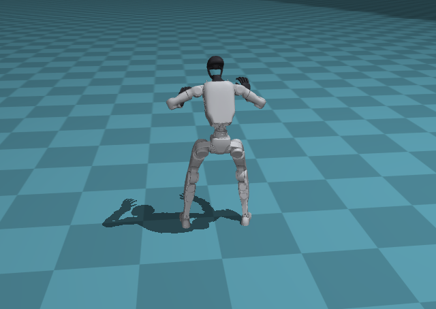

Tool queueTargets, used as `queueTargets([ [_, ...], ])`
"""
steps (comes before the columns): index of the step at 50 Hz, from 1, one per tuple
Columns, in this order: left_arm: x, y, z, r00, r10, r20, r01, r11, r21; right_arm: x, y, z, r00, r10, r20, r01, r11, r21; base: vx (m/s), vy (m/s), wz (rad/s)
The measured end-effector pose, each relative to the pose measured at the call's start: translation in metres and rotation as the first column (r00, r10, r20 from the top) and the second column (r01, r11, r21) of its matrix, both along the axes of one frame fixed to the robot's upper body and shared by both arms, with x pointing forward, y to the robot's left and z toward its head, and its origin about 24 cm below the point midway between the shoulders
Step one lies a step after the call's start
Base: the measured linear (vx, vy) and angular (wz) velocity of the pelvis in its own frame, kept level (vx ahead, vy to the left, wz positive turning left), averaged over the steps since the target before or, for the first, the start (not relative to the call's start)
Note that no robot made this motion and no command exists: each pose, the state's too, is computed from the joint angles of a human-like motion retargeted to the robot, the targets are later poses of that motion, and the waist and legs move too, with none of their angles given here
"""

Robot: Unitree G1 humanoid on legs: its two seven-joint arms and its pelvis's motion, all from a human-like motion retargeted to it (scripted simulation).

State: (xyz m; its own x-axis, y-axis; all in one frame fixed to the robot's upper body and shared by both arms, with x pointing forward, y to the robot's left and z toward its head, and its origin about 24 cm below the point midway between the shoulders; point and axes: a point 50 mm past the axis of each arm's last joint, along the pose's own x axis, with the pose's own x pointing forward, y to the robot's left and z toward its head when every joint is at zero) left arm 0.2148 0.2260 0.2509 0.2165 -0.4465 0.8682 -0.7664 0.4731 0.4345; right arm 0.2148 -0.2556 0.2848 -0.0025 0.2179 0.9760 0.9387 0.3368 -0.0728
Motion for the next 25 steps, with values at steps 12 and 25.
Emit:
queueTargets([
  [12, 0.084, -0.109, 0.201, 0.954, 0.084, 0.288, -0.048, 0.990, -0.129, 0.068, 0.114, 0.212, 0.964, -0.176, 0.199, 0.194, 0.978, -0.076, -0.06, 0.01, -0.02],
  [25, 0.175, -0.084, 0.119, 0.908, 0.003, -0.419, -0.178, 0.908, -0.378, 0.148, 0.098, 0.154, 0.924, -0.074, -0.374, 0.129, 0.984, 0.124, -0.02, 0.00, -0.04],
])
